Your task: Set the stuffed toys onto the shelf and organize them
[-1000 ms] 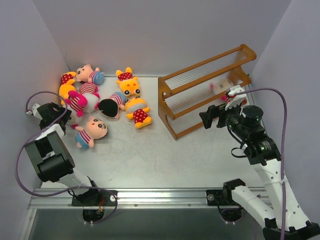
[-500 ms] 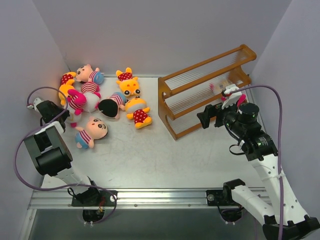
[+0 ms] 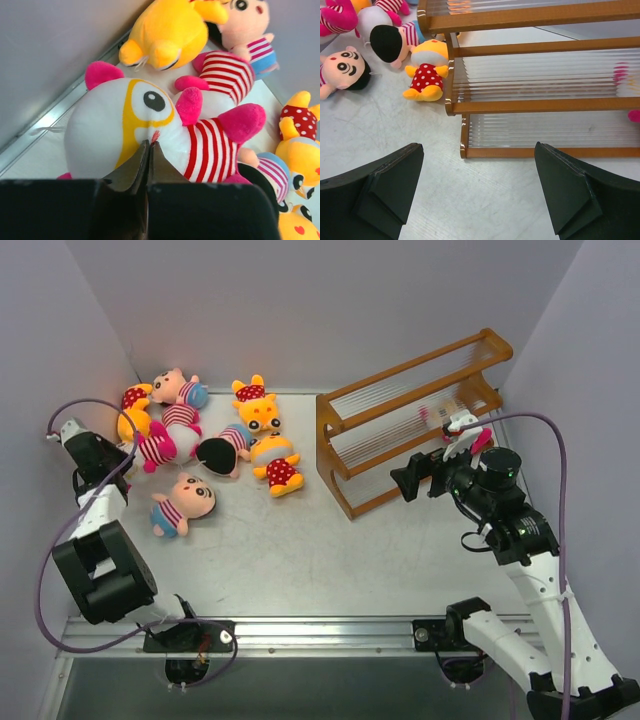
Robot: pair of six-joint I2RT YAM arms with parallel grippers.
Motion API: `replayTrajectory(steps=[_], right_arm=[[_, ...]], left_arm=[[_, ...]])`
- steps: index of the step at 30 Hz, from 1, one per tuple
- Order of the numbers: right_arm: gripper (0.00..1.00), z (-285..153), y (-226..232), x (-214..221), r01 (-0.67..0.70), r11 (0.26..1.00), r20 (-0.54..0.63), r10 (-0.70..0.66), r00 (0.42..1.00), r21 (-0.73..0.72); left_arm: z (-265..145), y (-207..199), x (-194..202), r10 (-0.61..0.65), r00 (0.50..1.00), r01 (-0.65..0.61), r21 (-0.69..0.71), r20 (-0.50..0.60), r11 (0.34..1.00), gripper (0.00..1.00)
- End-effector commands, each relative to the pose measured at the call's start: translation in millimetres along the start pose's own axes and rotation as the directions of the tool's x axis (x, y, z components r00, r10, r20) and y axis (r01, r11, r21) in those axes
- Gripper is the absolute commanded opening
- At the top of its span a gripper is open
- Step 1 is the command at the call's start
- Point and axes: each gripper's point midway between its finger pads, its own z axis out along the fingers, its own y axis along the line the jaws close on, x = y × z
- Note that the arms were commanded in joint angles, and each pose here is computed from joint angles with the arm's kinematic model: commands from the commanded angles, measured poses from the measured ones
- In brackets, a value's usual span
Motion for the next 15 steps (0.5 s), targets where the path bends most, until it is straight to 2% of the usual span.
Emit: replayTrajectory(steps=[1,8,15], right_arm=[[0.99,-10,20,-23,0.034,0.996,0.050,-0.030,0.998,-0.087],[0.97,-9,45,-17,0.069,0.979,0.014,-0.068,0.998,-0.193],[0.95,5,89,-5,0.089,0.947,-0.038,-0.106,0.994,-0.309]], left_arm=[[-35,-38,-52,0.111,0.984,-0.118,0.041,0.137,0.992,0.02],[-75,-75,-31,0.275,0.958,-0.279,0.053,0.076,0.959,0.02],[-127,-119,-2,0.373,0.927,-0.372,0.203,0.031,0.906,0.02]])
